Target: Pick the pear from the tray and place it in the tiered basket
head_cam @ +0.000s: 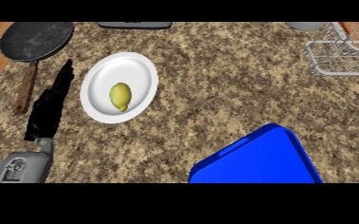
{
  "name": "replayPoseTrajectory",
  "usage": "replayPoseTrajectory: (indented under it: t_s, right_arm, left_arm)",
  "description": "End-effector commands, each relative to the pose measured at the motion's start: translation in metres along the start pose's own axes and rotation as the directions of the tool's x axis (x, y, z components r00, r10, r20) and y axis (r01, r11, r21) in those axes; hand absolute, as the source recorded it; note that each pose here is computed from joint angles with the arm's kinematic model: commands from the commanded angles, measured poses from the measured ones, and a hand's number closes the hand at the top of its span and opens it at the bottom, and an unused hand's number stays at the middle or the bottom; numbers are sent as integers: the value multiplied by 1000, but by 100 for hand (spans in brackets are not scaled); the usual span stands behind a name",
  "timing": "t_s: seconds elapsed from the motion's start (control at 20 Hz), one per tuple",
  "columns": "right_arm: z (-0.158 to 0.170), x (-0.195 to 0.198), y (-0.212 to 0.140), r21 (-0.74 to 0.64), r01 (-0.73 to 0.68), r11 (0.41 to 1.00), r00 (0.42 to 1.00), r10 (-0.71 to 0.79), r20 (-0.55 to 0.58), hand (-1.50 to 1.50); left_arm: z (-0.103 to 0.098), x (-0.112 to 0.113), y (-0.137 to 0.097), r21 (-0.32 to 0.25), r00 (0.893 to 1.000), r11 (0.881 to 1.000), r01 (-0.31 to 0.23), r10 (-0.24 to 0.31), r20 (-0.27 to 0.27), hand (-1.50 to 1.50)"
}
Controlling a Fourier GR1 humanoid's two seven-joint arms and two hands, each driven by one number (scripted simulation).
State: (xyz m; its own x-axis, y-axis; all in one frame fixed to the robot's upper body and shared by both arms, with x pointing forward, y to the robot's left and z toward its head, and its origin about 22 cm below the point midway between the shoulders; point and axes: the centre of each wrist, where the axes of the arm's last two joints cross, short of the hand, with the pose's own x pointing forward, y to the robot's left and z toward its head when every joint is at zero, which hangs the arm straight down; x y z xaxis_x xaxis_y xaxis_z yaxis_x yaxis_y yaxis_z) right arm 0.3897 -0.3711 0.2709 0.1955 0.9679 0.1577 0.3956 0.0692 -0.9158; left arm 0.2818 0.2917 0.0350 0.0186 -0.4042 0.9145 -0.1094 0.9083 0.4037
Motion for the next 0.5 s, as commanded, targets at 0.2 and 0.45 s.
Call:
replayPoseTrajectory:
  t_s: [0.2, 0.45]
  right_arm:
    - [-16, -64, 12, 69, 1, 998, 999, -4, 45, 150]
    - [-16, -69, 36, 166, 92, 982, 994, -100, 41, 150]
  left_arm:
    - [-7, 6, -10, -2, 1000, 1000, -8, 8, 19, 0]
    - [4, 4, 2, -10, 1000, 1000, -2, 3, 14, 0]
